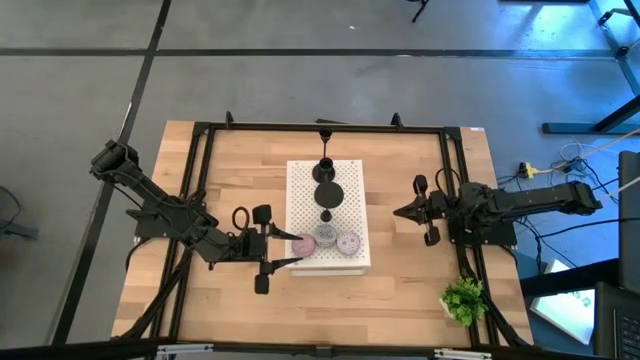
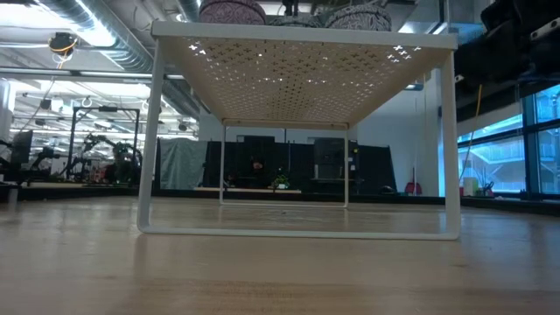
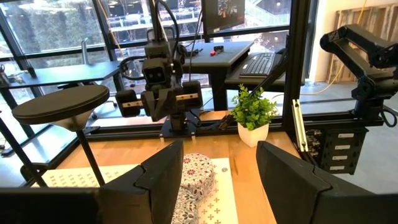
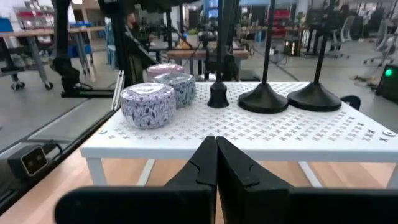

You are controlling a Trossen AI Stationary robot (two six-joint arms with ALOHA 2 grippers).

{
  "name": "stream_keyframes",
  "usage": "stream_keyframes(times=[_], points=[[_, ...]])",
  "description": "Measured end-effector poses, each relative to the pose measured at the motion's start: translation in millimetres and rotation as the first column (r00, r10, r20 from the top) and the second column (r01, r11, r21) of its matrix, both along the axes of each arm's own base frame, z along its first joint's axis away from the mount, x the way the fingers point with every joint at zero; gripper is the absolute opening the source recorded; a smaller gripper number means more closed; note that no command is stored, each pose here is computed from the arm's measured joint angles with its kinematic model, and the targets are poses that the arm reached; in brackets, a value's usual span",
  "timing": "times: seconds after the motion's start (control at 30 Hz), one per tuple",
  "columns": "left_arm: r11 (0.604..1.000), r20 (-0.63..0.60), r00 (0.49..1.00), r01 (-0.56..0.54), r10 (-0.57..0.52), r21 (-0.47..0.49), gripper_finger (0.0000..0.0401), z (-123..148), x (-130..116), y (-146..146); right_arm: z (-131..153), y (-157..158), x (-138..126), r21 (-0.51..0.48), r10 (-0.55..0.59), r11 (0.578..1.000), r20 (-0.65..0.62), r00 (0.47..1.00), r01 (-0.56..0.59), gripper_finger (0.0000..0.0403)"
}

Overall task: Pick & Place candle stick holders
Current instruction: Return to Home Position

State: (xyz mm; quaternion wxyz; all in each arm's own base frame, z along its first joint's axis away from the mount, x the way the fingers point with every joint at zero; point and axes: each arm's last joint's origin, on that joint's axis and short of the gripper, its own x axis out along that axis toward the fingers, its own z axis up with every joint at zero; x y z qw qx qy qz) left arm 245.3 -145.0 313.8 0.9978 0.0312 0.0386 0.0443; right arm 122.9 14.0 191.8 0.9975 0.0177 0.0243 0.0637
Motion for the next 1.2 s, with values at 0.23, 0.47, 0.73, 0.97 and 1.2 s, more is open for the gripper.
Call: stream_keyframes(times=[0.23,0.47,0.73,0.97,1.2], points=[[1.0,0.0,1.0,0.0,0.0,0.0,0.02,0,0,0,-6,-3,-3,0.005,-0.011,1.0,0.047,0.999,0.011,0.0001],[1.0,0.0,1.0,0.0,0.0,0.0,0.02,0,0,0,-7,-6,-5,0.004,0.007,1.0,0.037,0.999,-0.008,0.0001],[1.0,0.0,1.0,0.0,0.0,-0.001,0.02,0,0,0,-10,-12,-9,0.025,-0.105,0.994,0.017,0.994,0.105,0.0001],[1.0,-0.013,1.0,-0.001,0.001,-0.003,0.02,-1,0,0,-25,-16,-13,0.039,-0.179,0.983,0.03,0.983,0.178,0.0001],[1.0,-0.014,1.0,-0.002,0.002,-0.007,0.02,-2,0,0,-26,-17,-15,0.036,-0.159,0.987,0.023,0.987,0.158,0.0001]])
